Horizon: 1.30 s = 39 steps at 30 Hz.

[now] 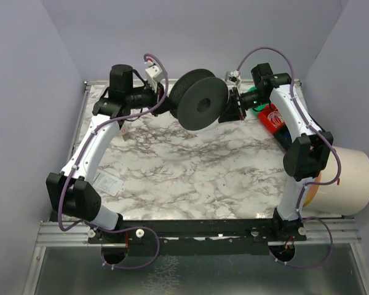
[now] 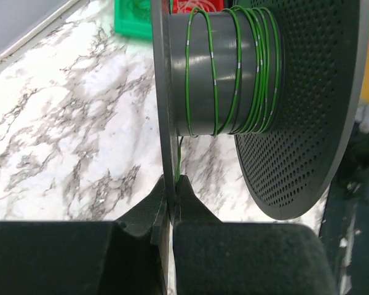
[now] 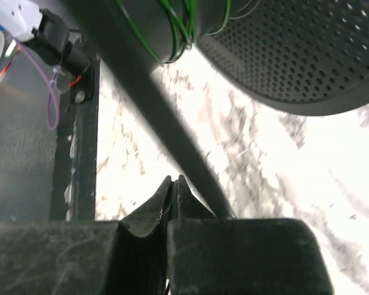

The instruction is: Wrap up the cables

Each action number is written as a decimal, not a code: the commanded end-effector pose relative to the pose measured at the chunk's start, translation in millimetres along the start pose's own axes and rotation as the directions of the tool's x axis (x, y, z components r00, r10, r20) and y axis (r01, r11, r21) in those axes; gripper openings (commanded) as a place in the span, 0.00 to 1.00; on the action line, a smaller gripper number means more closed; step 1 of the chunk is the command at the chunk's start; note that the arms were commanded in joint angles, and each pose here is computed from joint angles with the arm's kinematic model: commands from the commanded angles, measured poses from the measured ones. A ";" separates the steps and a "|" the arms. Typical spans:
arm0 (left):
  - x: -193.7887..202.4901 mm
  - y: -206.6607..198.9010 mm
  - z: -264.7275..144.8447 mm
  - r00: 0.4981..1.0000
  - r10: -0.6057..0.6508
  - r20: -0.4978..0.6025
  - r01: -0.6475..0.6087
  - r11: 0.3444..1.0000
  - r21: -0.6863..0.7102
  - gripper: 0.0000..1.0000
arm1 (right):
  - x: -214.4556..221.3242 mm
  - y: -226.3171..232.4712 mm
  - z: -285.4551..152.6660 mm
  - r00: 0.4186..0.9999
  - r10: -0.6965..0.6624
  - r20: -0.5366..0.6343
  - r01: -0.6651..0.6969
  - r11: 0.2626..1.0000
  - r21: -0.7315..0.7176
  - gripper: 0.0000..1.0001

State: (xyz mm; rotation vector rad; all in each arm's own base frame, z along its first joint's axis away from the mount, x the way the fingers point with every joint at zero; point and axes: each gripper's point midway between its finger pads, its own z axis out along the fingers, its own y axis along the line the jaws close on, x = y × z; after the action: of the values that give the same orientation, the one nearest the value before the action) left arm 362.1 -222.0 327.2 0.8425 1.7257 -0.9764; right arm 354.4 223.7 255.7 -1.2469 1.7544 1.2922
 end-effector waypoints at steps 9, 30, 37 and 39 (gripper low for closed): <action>43.8 29.0 -5.9 0.892 0.335 -0.304 -0.408 0.886 -0.221 0.00 | 47.7 4.2 -23.9 0.967 0.116 -0.228 -0.097 0.991 0.095 0.00; 61.0 28.1 35.3 0.845 0.312 -0.434 -0.498 0.755 -0.427 0.00 | 7.1 30.7 13.5 0.983 0.174 -0.053 -0.178 0.978 -0.105 0.00; 61.4 32.2 43.1 0.892 0.201 -0.404 -0.410 0.735 -0.540 0.00 | -3.8 40.1 40.6 0.987 0.149 -0.066 -0.156 0.982 -0.108 0.00; 60.0 28.0 46.9 0.912 0.172 -0.373 -0.365 0.757 -0.542 0.00 | -1.8 39.9 49.6 0.987 0.143 -0.072 -0.149 0.985 -0.085 0.00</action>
State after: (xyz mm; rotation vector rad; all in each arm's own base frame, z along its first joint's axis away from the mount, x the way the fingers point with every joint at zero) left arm 369.0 -244.5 223.0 1.0223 1.9556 -0.0481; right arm 314.8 257.3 251.1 -1.2628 1.8968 1.4613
